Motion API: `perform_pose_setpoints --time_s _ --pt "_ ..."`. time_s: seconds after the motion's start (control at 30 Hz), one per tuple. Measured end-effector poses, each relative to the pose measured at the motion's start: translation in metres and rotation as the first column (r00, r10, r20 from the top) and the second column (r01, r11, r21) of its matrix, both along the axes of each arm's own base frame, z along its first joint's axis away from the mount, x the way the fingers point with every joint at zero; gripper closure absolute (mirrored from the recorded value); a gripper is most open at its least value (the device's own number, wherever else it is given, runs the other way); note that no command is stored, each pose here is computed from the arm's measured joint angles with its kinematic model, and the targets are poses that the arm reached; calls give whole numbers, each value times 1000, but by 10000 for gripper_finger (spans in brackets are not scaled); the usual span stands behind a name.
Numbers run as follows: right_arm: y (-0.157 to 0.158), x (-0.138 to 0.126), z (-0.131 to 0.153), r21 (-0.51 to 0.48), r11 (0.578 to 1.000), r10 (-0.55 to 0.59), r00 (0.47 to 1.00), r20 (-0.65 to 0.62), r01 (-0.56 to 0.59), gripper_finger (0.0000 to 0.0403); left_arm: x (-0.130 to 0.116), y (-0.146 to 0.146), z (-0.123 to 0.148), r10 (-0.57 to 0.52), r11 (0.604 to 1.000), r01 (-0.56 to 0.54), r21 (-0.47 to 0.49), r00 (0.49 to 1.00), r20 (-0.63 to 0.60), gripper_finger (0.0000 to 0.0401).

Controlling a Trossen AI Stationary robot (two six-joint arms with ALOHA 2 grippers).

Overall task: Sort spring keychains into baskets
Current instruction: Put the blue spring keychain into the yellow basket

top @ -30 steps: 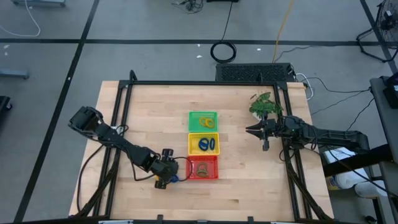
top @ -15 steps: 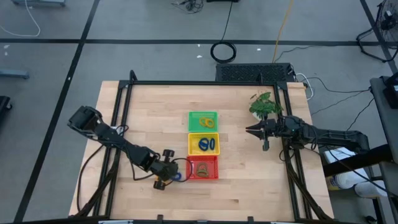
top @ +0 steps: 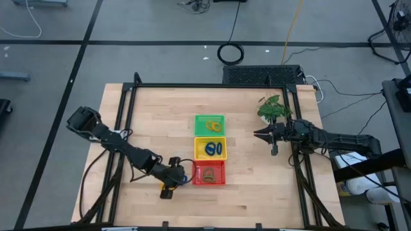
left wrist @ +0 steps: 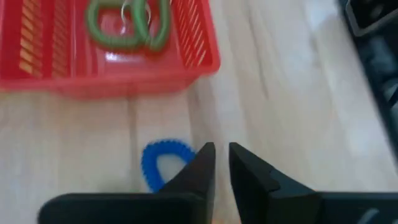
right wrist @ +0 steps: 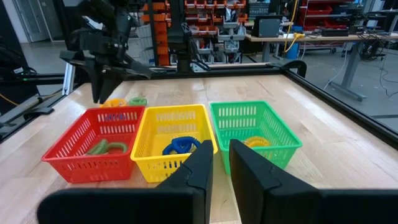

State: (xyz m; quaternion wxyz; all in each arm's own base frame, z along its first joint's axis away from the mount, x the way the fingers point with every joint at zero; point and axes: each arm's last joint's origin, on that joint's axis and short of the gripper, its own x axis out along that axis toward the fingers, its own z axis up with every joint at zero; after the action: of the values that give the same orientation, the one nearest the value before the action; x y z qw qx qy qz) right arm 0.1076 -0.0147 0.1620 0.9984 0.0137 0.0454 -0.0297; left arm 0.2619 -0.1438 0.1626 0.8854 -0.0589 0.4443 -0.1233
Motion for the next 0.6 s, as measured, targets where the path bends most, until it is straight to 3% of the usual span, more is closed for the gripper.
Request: perform_pose_setpoints --time_s 0.33,0.6 --pt "0 0 0 0 1000 0 1000 0 0 365 3 -1 -17 11 1000 -9 29 999 -50 243" --pt "0 0 0 0 1000 0 1000 0 0 363 4 -3 -29 -3 999 6 33 995 -97 213"
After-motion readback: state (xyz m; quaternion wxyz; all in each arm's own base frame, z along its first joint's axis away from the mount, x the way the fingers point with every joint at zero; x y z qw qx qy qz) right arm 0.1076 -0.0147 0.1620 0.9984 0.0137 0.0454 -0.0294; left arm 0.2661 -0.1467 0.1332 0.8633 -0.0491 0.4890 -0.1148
